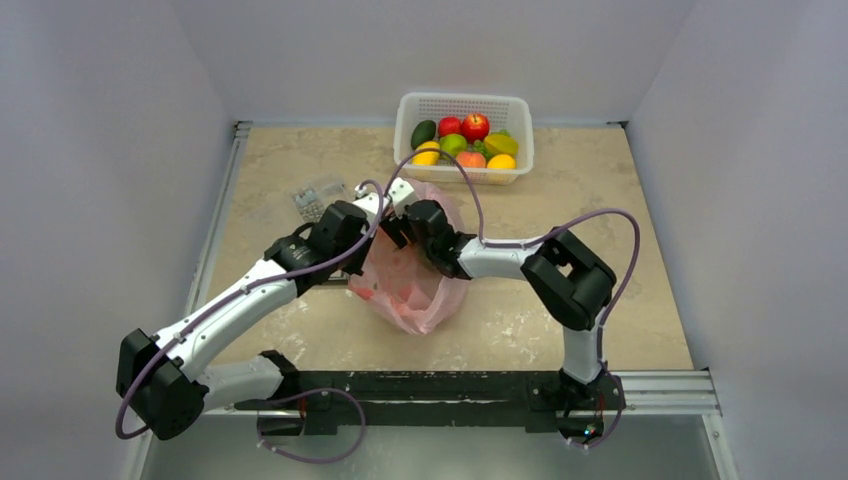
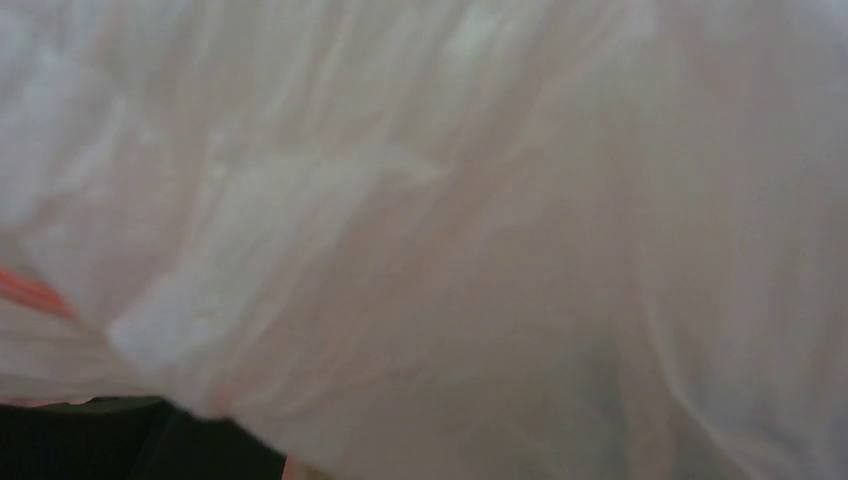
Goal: Take the fake fruits out of the plastic bag
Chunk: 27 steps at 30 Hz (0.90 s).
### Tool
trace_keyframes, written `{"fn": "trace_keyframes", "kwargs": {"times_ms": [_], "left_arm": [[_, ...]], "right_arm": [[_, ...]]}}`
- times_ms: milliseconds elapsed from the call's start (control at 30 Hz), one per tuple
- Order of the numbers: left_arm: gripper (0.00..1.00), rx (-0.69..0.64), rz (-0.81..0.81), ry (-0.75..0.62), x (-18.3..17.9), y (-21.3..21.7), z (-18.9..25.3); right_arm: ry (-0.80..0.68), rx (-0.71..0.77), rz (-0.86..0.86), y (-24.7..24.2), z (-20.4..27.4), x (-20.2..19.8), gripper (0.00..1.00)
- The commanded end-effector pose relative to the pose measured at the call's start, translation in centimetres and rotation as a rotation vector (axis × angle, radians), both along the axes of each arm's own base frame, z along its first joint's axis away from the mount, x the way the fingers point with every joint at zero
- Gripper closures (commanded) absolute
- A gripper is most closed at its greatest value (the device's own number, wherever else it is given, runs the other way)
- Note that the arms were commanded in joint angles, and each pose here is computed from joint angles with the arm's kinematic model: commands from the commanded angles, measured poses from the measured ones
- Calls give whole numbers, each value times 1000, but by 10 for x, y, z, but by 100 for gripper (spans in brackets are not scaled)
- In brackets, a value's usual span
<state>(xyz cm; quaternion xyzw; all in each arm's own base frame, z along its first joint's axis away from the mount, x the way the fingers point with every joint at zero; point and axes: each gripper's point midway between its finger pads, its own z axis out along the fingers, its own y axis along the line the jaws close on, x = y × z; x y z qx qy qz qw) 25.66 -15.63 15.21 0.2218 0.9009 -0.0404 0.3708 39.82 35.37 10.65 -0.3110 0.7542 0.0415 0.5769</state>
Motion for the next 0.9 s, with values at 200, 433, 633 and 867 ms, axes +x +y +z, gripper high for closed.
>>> {"fn": "trace_keyframes", "kwargs": {"times_ms": [200, 433, 633, 867], "left_arm": [[100, -9, -17, -34, 1, 0, 9], [100, -2, -18, -23, 0, 0, 7], [100, 1, -25, -12, 0, -2, 5], [100, 12, -29, 13, 0, -3, 0]], "right_arm": [[149, -1, -66, -17, -8, -6, 17], [219, 20, 51, -13, -12, -34, 28], [150, 24, 54, -26, -6, -42, 26], [33, -193, 68, -11, -14, -35, 14]]}}
